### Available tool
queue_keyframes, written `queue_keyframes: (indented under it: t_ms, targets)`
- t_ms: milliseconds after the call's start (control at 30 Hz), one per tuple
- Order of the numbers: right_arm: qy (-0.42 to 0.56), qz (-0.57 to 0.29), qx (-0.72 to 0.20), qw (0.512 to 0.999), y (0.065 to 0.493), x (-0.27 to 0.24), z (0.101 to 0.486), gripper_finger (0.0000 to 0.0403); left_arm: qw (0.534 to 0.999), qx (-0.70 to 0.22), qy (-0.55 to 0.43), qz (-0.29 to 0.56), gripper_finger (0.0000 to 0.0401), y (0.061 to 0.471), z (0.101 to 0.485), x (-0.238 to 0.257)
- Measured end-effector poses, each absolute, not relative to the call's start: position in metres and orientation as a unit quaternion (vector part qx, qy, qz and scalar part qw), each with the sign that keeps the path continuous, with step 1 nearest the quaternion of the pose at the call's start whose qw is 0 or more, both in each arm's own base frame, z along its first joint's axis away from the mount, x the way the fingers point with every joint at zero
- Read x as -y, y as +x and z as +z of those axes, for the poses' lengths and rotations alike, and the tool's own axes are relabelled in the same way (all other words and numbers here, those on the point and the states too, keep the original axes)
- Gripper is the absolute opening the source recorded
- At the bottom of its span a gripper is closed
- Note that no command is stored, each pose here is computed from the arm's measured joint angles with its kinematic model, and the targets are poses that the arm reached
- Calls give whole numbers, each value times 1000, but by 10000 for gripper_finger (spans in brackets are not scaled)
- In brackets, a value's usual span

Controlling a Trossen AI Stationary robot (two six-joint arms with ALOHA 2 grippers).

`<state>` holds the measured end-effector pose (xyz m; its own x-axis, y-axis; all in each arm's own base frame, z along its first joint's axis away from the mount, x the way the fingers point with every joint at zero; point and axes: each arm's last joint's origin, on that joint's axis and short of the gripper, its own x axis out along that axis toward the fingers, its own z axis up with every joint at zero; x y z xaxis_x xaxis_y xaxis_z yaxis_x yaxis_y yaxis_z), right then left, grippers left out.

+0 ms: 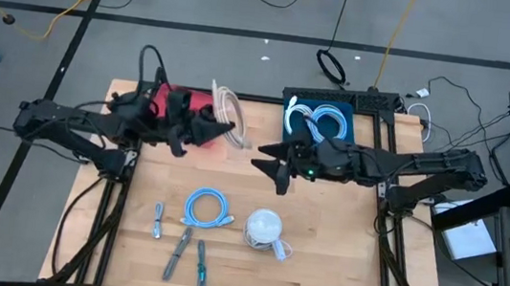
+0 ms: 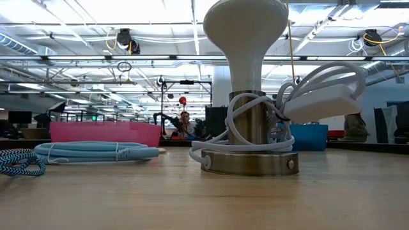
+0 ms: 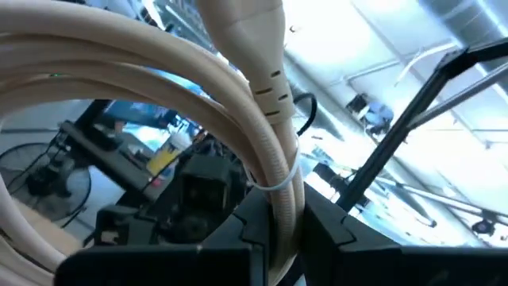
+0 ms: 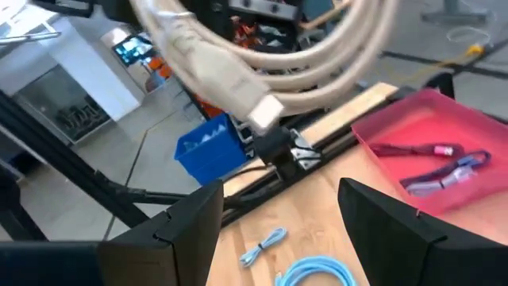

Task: Pick & Place USB Port
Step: Put the light brown USB cable into the blue bin

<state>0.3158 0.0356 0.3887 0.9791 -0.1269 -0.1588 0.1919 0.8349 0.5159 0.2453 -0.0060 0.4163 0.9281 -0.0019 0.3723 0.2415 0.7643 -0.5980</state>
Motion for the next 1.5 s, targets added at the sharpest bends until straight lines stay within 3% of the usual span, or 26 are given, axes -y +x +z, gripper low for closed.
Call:
queue_keyframes:
  t_ms: [167, 433, 667, 900, 1500]
  targets:
    - [253, -62, -48, 964, 316, -37, 392, 242, 925, 152, -344, -60, 34, 247, 411, 2]
    - [216, -101, -45, 970, 315, -40, 391, 242, 914, 49, -398, 57, 34, 252, 384, -5]
    - [224, -141, -124, 956, 324, -32, 366, 274, 914, 24, -404, 29, 34, 257, 380, -3]
    - [231, -99, -84, 964, 332, -36, 371, 304, 911, 4, -412, 16, 34, 264, 374, -2]
    - [231, -97, -64, 966, 334, -33, 375, 301, 900, 33, -431, -52, 34, 294, 365, 4]
